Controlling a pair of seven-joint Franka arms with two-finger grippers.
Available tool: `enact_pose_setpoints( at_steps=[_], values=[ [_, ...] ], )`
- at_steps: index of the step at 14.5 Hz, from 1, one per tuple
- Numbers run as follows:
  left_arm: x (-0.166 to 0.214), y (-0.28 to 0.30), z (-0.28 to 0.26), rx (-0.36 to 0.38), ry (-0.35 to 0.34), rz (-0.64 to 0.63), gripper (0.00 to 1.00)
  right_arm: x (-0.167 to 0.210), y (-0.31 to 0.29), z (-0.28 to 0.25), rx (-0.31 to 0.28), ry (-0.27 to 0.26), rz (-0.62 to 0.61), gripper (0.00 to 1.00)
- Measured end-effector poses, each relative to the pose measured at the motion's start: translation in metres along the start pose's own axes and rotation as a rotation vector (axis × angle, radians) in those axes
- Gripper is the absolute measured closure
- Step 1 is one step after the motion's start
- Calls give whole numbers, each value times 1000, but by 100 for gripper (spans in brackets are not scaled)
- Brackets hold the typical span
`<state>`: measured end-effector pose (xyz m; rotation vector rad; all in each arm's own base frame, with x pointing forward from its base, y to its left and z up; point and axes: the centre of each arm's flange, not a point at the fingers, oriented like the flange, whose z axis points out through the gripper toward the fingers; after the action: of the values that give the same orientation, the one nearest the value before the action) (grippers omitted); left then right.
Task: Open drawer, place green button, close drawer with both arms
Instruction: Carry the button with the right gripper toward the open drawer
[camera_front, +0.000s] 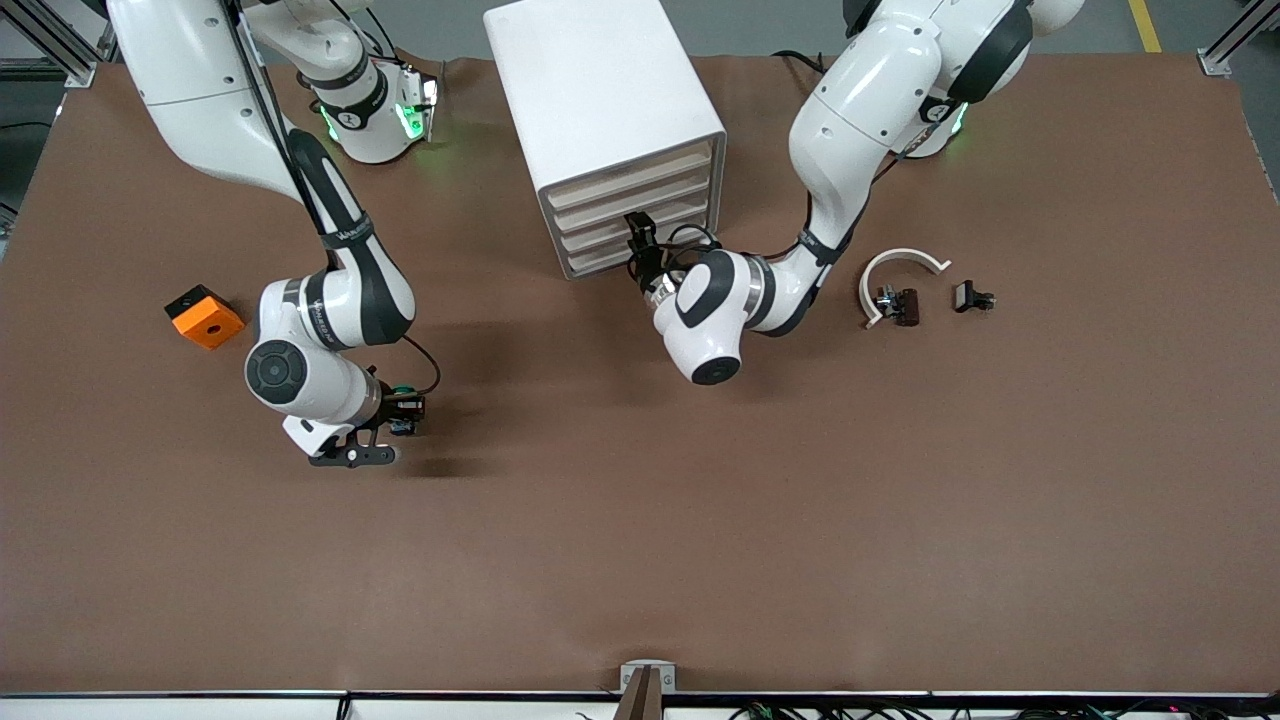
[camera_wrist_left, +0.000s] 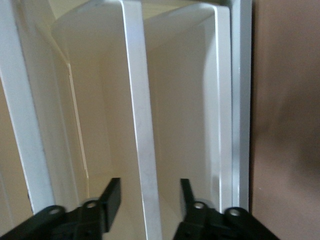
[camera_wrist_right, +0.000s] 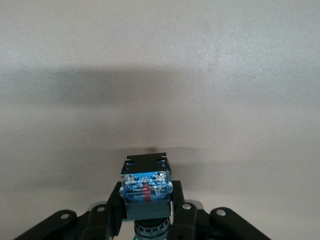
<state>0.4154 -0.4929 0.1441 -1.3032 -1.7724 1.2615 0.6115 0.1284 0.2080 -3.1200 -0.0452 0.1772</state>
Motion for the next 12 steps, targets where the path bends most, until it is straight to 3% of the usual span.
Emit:
enact_pose_setpoints(
  at_steps=[1,3,4,6,9,12],
  values=[
    [0,0,0,0,1,0,49,1,-2,-6,0,-3,-3,59],
    [0,0,0,0,1,0,62,2,-6,-21,1,-10,-9,59],
    [0,0,0,0,1,0,62,3,-9,-31,1,-19,-9,59],
    [0,0,1,0,1,-1,77,1,-20,-56,-4,-62,26,59],
    [1,2,-1,0,-1,-12,86,-6,-51,-103,-30,-142,108,59],
    [0,2,-3,-4,-4,-14,86,-15,-86,-149,-56,-166,207,59]
  ],
)
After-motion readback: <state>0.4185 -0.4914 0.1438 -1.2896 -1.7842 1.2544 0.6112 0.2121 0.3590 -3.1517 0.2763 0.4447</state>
